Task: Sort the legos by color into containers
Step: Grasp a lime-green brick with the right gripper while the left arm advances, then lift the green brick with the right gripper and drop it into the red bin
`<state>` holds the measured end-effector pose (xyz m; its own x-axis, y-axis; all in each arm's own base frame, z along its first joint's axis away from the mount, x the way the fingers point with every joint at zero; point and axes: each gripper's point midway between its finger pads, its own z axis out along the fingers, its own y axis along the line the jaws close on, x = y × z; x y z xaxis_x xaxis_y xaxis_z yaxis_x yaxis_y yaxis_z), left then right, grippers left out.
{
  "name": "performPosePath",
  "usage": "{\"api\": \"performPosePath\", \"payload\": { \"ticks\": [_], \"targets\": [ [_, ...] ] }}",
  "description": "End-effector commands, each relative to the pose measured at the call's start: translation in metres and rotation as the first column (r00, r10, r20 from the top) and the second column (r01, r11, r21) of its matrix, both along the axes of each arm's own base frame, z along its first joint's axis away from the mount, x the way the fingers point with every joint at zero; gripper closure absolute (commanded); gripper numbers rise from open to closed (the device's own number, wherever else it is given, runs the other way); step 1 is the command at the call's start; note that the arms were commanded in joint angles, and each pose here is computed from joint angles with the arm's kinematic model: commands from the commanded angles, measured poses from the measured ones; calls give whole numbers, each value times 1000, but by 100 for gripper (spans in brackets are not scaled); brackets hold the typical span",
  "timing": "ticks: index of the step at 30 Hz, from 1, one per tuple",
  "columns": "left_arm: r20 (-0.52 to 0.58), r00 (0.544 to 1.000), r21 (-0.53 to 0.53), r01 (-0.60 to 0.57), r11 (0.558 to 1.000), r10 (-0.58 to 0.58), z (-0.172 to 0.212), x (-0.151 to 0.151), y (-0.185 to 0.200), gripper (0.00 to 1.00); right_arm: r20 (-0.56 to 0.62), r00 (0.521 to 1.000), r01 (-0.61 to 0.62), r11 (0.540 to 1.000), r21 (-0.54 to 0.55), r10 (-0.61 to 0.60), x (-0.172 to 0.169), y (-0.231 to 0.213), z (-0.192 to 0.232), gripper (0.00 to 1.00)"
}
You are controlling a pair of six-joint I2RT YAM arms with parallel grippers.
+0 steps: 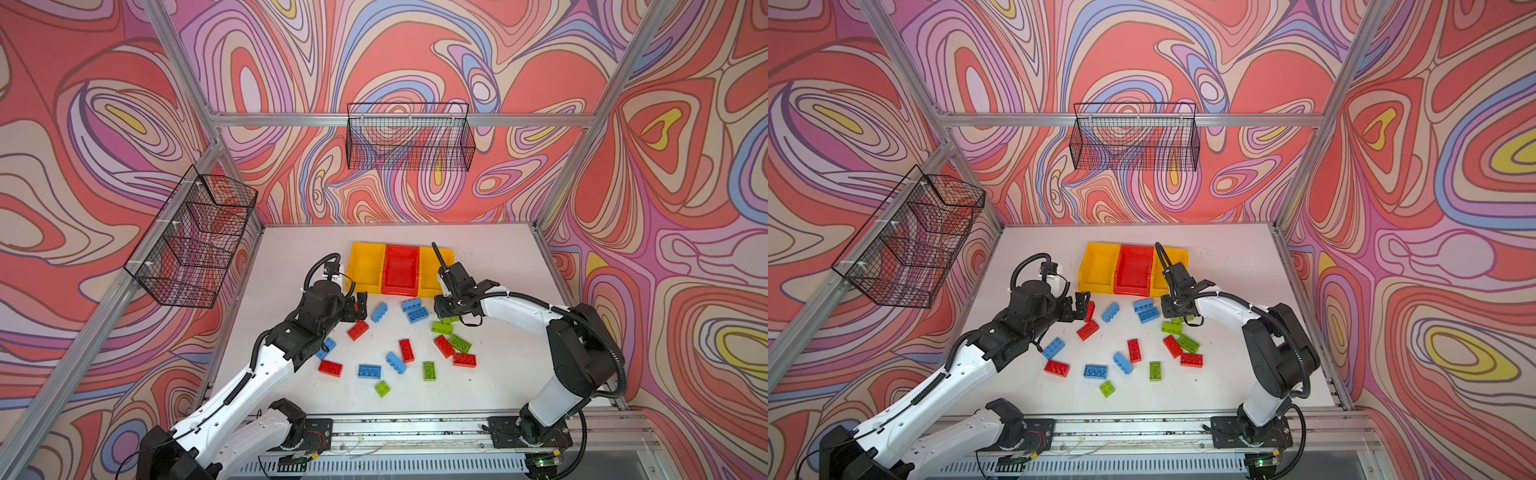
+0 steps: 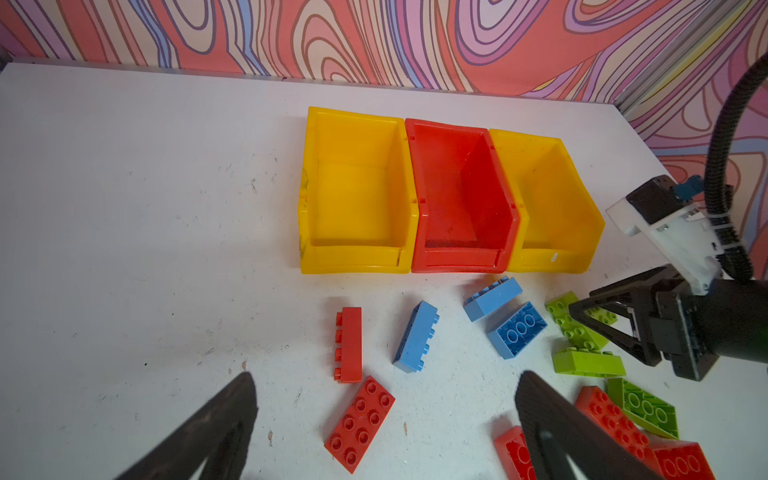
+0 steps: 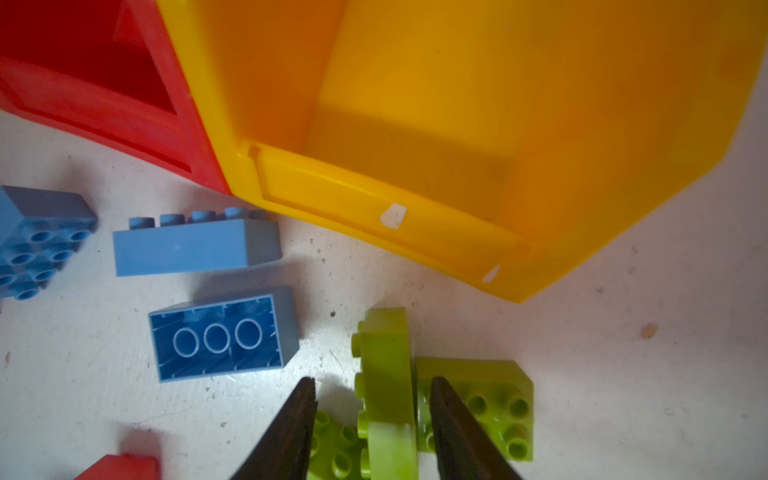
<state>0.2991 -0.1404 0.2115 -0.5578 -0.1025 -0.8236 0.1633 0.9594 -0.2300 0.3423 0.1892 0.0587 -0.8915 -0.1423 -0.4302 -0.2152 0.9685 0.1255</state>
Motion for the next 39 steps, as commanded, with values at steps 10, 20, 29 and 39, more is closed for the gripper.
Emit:
{"api": "performPosePath", "payload": {
  "ticks": [10, 20, 29, 39],
  "targets": [
    [-32, 999, 35, 1, 999, 0, -9, 6, -5, 0, -48, 999, -9, 1000, -22, 8, -3, 12, -20, 62],
    [-25, 1000, 63, 16, 998, -14, -8, 22, -14, 0, -77, 997, -10, 998, -55, 6, -2, 11, -26, 78],
    [-1, 1000, 102, 25, 994, -25, 1, 35, -19, 0, -50, 999, -24, 999, -38, 22, 10, 19, 16, 82],
    [20, 999, 146, 37, 989, -41, 5, 49, -25, 0, 91, 994, -64, 993, 96, 55, 79, 73, 81, 82]
  ]
}}
